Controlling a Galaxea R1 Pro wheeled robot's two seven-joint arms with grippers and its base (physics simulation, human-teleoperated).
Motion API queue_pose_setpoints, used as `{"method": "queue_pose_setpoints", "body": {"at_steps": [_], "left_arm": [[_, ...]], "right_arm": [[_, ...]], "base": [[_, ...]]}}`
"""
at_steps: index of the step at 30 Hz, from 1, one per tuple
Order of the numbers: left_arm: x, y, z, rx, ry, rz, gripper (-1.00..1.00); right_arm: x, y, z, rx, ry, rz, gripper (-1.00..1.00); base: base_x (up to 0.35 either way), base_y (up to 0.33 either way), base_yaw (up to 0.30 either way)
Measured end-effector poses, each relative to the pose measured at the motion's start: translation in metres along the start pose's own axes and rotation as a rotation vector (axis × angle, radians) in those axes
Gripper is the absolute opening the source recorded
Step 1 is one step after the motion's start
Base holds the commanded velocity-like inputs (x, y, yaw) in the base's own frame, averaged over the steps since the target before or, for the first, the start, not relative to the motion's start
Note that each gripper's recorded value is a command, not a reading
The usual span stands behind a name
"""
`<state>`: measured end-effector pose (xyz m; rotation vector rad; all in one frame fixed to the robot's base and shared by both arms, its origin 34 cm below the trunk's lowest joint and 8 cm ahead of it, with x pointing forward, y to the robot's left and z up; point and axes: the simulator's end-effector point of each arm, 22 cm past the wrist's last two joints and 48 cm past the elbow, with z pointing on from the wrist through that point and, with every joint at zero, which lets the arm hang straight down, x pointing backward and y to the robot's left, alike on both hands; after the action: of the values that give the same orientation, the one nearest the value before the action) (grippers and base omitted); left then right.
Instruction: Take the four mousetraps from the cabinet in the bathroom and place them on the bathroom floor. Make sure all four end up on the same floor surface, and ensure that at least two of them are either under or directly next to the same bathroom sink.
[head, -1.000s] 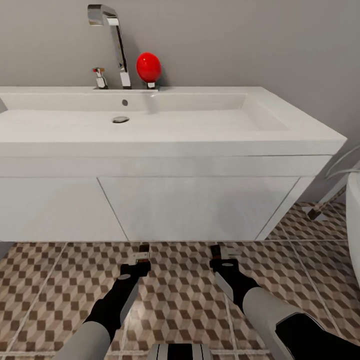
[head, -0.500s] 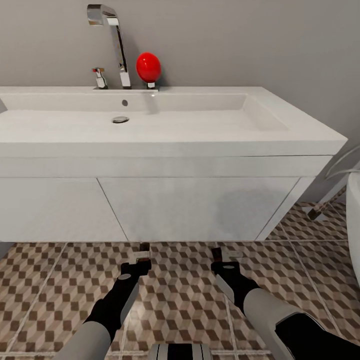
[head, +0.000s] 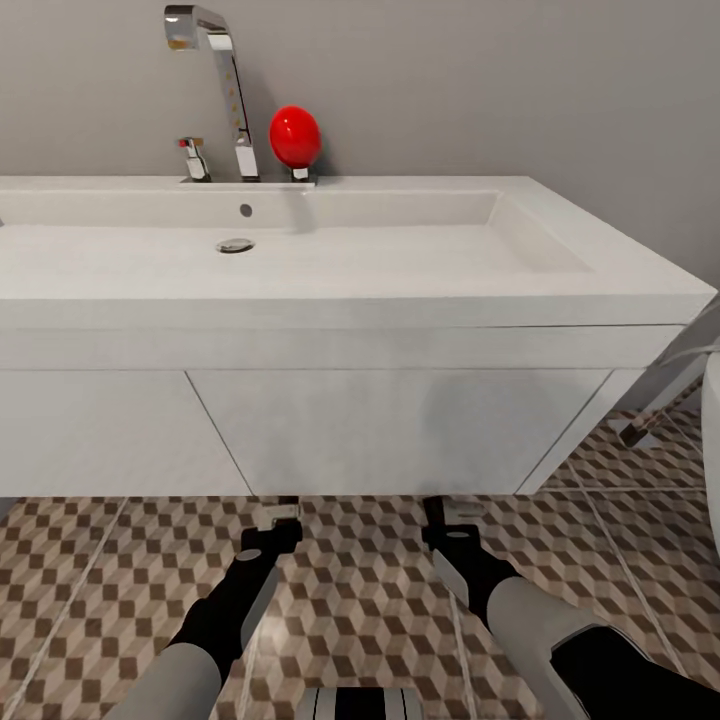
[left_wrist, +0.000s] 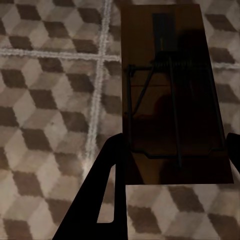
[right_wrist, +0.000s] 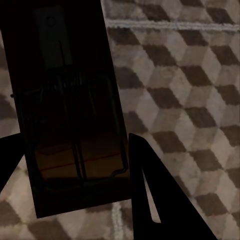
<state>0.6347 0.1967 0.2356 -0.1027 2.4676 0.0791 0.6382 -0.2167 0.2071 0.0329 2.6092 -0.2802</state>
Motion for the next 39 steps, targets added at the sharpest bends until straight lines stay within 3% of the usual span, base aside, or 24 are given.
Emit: {"method": "queue_pose_setpoints", "body": {"at_steps": [8, 18, 33, 39], "left_arm": [[0.009, -0.003, 0.0, 0.003, 0.026, 0.006, -1.0], [0.008, -0.006, -0.001, 0.003, 0.023, 0.004, -1.0], [0.039, -0.005, 0.015, -0.001, 0.077, 0.003, -1.0], [0.037, -0.004, 0.016, -0.004, 0.071, 0.002, -1.0]], "right_arm": [[0.028, -0.009, 0.003, 0.018, 0.065, -0.019, -1.0], [0.03, -0.01, 0.003, 0.019, 0.067, -0.022, -1.0], [0.056, -0.003, 0.022, 0.012, 0.107, -0.033, -1.0], [0.056, -0.003, 0.022, 0.011, 0.105, -0.031, -1.0]], "base": [[0.0, 0.0, 0.0], [0.0, 0.0, 0.0], [0.0, 0.0, 0.0], [0.0, 0.0, 0.0]]}}
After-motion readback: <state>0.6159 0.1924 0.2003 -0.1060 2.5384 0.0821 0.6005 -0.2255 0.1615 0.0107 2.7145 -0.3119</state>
